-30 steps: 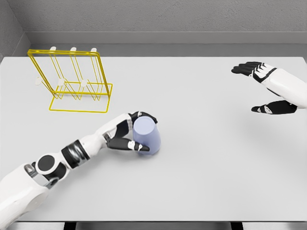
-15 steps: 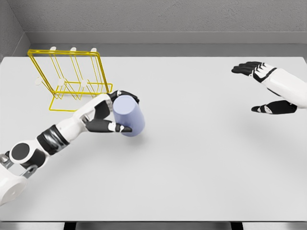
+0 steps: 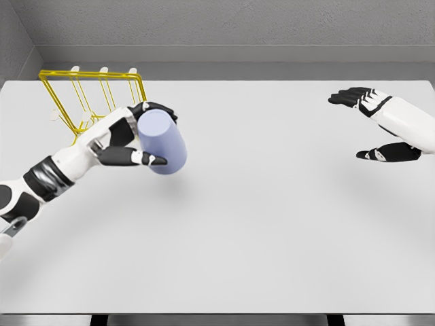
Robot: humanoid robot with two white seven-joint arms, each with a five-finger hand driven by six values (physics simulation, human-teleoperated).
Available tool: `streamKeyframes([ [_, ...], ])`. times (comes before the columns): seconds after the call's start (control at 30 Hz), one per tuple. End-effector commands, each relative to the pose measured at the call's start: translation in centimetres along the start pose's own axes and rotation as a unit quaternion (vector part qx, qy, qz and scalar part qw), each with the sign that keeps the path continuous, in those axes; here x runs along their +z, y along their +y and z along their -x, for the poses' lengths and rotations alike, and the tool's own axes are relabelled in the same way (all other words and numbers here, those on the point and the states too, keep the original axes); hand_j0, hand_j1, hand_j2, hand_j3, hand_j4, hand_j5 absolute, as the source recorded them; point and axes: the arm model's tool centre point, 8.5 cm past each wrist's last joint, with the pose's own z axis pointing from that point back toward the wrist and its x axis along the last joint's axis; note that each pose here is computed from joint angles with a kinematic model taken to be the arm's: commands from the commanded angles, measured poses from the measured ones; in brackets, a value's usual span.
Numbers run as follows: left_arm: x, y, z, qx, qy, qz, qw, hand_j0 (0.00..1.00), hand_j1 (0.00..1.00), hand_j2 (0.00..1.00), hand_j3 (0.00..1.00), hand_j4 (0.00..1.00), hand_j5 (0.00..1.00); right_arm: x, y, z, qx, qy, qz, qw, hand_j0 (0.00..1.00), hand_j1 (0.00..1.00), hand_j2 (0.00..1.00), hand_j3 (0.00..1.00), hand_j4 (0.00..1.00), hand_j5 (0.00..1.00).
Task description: Place the cup on the cup holder with both arms
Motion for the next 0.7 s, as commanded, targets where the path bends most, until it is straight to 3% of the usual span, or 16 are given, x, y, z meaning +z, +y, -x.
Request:
streamKeyframes([
  [0.0, 0.3, 0.9, -0.7, -0.006, -0.005, -0.009, 0.9999, 0.63, 0.63, 0.63, 0.63, 0.63, 0.63, 0.0, -0.1, 0.0, -0.003, 0.000, 0.002, 1.0000, 1.00, 1.00, 1.00, 1.00, 1.00, 1.00],
  [0.67, 0.9, 4.0, -3.3, -0.026, -0.020, -0.039, 0.9987, 0.63, 0.63, 0.63, 0.63, 0.63, 0.63, 0.1, 0.0, 0.1, -0.004, 0.001, 0.001, 1.0000, 1.00, 1.00, 1.00, 1.00, 1.00, 1.00],
])
